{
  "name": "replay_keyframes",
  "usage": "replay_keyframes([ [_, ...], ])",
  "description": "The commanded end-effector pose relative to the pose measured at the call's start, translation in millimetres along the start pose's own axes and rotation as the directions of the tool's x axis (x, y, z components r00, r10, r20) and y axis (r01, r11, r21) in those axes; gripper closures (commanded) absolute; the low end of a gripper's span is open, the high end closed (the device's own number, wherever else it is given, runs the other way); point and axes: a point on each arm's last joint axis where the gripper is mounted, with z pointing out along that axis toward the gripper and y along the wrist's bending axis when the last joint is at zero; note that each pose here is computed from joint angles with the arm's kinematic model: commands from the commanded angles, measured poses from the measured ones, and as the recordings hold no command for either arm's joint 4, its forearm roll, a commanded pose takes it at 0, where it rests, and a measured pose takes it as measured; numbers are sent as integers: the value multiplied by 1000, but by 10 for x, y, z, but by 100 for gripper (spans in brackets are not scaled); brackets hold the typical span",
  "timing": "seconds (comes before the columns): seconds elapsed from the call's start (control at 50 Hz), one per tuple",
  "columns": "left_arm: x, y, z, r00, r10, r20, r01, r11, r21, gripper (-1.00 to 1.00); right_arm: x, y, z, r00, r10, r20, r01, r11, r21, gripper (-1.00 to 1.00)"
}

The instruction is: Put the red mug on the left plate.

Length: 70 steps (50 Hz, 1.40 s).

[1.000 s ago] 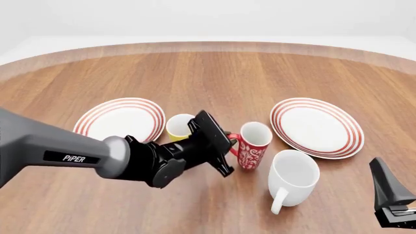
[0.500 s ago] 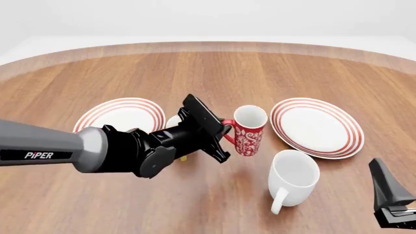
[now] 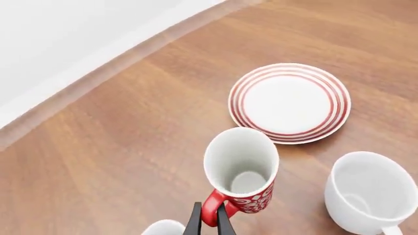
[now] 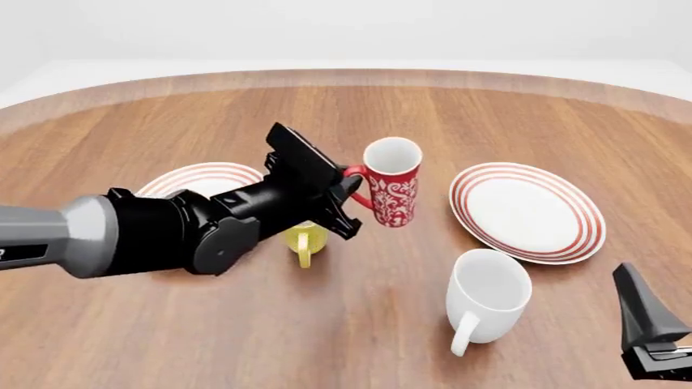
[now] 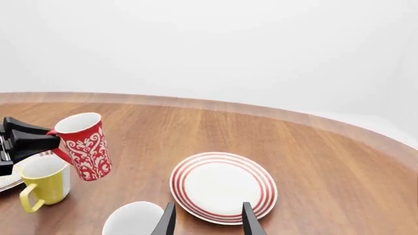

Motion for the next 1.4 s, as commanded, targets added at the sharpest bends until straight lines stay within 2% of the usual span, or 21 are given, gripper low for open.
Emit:
replay_keyframes([
  [0.02,-156,150,-169,999,-25,36,26,999,-41,100,0,0,0,1000,-3,0,3,1000,0,-100],
  [0.42,-210,576,-379,996,-65,58,74,983,-166,100,0,0,0,1000,-9,0,9,1000,0,-100],
  [0.82,-178,777,-563,994,-83,77,99,966,-237,100,-2,0,0,1000,-13,3,13,1000,-1,-100],
  [1.1,-22,863,-689,994,-76,84,97,953,-287,100,-1,0,0,1000,-13,0,13,1000,0,-100],
  [1.4,161,1092,-861,993,-47,111,87,914,-396,100,-1,-1,0,1000,-13,0,13,1000,1,-100],
])
